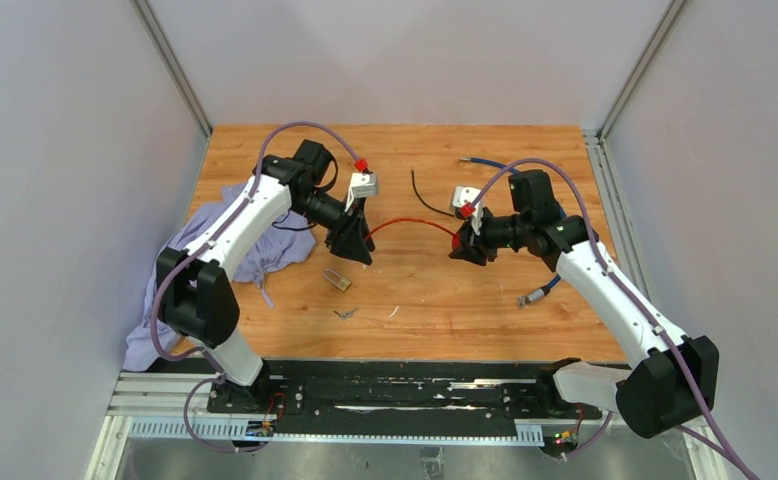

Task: Lock with the key
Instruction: Lock the lock.

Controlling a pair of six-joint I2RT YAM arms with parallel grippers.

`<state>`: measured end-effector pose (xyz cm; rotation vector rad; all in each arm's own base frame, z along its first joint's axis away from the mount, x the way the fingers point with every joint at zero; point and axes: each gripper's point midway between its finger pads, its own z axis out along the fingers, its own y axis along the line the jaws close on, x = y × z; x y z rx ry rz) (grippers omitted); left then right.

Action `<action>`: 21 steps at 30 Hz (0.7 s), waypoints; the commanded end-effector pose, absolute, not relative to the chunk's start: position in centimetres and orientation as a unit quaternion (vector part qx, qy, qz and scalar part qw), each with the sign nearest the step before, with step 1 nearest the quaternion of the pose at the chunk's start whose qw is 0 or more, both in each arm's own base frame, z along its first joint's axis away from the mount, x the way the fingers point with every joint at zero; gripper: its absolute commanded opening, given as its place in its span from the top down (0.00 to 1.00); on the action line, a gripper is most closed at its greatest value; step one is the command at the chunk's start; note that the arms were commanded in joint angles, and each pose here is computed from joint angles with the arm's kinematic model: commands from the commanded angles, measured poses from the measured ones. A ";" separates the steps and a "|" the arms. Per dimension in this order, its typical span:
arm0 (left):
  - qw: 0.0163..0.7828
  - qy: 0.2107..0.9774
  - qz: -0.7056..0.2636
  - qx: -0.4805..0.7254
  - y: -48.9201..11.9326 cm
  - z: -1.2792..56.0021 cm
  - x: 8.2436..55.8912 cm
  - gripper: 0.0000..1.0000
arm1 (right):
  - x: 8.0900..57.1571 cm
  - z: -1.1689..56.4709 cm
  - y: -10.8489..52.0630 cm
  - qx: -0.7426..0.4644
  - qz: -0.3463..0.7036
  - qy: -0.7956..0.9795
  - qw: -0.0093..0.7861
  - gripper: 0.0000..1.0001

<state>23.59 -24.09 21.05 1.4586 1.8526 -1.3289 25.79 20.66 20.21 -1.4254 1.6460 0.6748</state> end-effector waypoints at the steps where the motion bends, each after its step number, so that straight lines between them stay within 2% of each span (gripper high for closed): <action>1: 0.226 0.663 -0.475 0.533 -24.1 21.8 24.0 0.50 | 26.1 21.9 20.3 -0.573 0.260 0.643 0.437 0.99; 9: 0.231 0.663 -0.473 0.532 -24.3 22.3 24.8 0.51 | 25.7 21.7 20.2 -0.584 0.260 0.635 0.435 0.99; 16: 0.224 0.668 -0.473 0.528 -24.1 21.8 24.4 0.64 | 26.1 21.7 19.9 -0.580 0.249 0.641 0.437 0.99; 21: 0.223 0.669 -0.475 0.526 -24.1 21.9 24.2 0.78 | 26.2 21.7 19.9 -0.579 0.248 0.642 0.436 0.99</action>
